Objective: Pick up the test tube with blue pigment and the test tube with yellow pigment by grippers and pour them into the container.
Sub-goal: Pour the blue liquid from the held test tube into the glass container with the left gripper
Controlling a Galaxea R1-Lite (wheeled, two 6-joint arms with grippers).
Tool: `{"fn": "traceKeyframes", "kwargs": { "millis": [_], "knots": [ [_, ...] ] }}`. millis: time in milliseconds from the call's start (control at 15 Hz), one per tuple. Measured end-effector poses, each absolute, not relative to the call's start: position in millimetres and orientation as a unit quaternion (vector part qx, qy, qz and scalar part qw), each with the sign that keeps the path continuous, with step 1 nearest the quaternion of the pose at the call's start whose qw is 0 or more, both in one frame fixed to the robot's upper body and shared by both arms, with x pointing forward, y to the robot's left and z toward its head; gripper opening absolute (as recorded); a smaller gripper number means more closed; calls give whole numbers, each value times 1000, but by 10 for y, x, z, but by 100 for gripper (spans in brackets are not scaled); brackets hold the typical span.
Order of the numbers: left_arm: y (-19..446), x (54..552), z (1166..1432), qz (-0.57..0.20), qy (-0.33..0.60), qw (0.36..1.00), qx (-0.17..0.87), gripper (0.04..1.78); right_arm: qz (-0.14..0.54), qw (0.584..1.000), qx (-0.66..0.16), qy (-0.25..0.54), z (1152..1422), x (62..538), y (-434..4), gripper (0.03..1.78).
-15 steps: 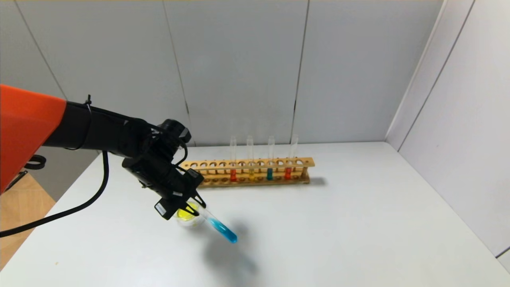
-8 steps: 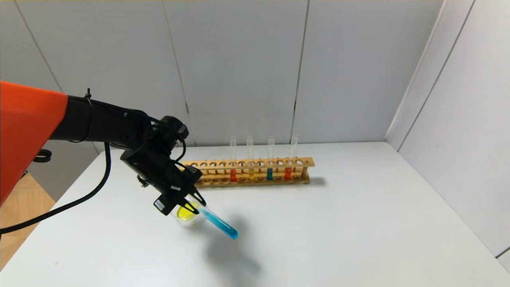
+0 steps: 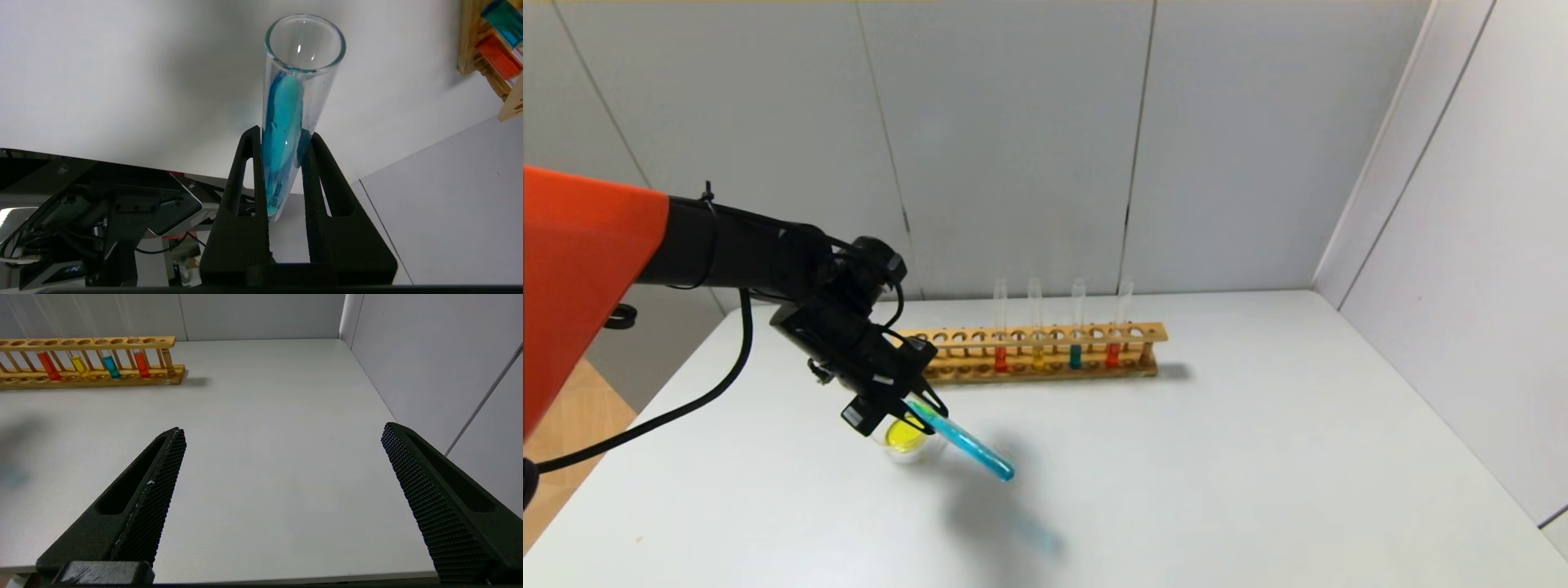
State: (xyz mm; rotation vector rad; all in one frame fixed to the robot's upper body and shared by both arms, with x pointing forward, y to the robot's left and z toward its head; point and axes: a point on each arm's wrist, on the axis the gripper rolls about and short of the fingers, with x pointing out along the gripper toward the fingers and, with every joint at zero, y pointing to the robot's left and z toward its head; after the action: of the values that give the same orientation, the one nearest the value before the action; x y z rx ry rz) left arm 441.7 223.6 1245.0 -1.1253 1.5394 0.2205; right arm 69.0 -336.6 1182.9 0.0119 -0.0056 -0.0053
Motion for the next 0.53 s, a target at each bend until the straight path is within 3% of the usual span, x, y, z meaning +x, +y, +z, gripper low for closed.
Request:
{"fn": "traceKeyframes", "kwargs": {
  "millis": [533],
  "knots": [
    [2244, 4444, 12441, 94, 666, 561, -483, 30, -3, 1000, 6, -3, 11829, 690, -3366, 175]
  ]
}}
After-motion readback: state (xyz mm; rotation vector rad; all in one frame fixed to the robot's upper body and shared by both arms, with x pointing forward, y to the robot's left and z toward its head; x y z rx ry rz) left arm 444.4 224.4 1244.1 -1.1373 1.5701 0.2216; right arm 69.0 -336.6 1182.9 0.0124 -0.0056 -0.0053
